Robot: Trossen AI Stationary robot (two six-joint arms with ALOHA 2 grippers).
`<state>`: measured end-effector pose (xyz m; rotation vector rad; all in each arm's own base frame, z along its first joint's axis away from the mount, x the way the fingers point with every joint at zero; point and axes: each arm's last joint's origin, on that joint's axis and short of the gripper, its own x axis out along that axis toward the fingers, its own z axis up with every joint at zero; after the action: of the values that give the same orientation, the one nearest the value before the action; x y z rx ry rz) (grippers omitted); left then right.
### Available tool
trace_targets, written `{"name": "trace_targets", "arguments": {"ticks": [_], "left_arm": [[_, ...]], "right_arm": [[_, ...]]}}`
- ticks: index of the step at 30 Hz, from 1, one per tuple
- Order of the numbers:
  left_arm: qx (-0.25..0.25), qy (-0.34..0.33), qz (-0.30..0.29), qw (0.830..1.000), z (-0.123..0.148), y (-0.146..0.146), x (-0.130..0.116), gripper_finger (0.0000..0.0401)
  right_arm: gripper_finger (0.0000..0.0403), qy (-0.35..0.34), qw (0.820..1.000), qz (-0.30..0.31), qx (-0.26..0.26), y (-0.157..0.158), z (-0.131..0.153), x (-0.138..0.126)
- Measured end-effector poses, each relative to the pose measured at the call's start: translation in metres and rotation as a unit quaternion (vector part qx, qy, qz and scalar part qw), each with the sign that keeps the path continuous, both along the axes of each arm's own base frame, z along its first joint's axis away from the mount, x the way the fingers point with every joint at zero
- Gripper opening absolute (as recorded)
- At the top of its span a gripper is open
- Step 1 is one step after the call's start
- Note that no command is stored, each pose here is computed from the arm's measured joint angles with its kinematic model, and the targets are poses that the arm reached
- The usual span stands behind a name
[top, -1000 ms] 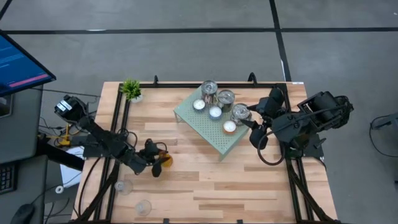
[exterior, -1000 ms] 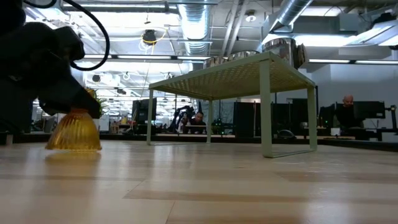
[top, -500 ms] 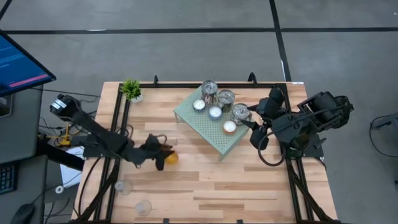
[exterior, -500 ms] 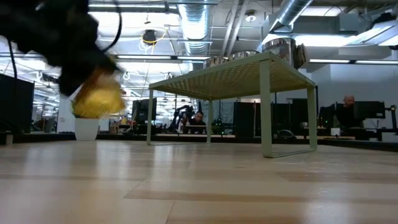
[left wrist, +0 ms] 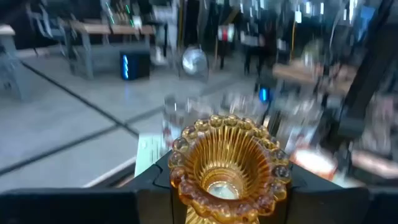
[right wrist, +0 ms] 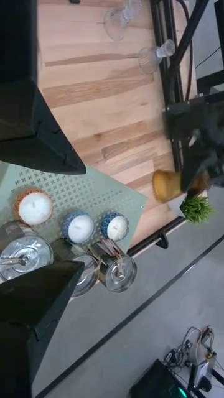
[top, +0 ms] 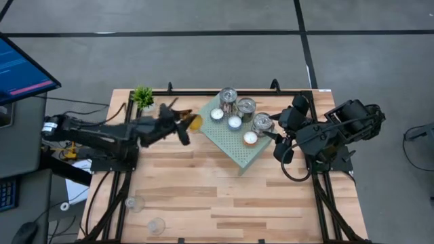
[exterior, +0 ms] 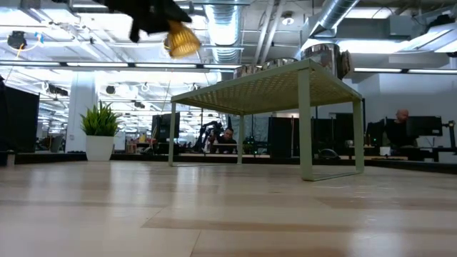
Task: Stock candles on shelf
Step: Put the center orange candle holder on the shelf
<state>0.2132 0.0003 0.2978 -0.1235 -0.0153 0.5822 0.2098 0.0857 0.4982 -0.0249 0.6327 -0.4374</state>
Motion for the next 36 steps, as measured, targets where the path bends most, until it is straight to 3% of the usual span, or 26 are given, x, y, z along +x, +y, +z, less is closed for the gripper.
{"name": "trace_targets", "arguments": {"ticks": [5,10,21,36], "left_arm": [[-0.011,0.088,-0.024,0.996,-0.017,0.025,0.030,0.0127],[-0.022,0.126,-0.019,0.992,-0.029,0.042,0.045,0.0127],[-0.033,0.131,-0.035,0.990,-0.031,0.061,0.044,0.0127],[0.008,0.160,-0.042,0.986,-0.033,0.062,0.045,0.0127]], "right_arm": [[0.0230,0.001,1.000,0.002,-0.003,0.000,0.000,0.000],[0.0230,0.002,1.000,0.002,-0.003,0.000,0.000,0.000],[0.0230,0.006,1.000,0.008,-0.011,0.000,0.000,0.000],[0.0230,0.007,1.000,0.009,-0.013,0.000,0.000,0.000]]}}
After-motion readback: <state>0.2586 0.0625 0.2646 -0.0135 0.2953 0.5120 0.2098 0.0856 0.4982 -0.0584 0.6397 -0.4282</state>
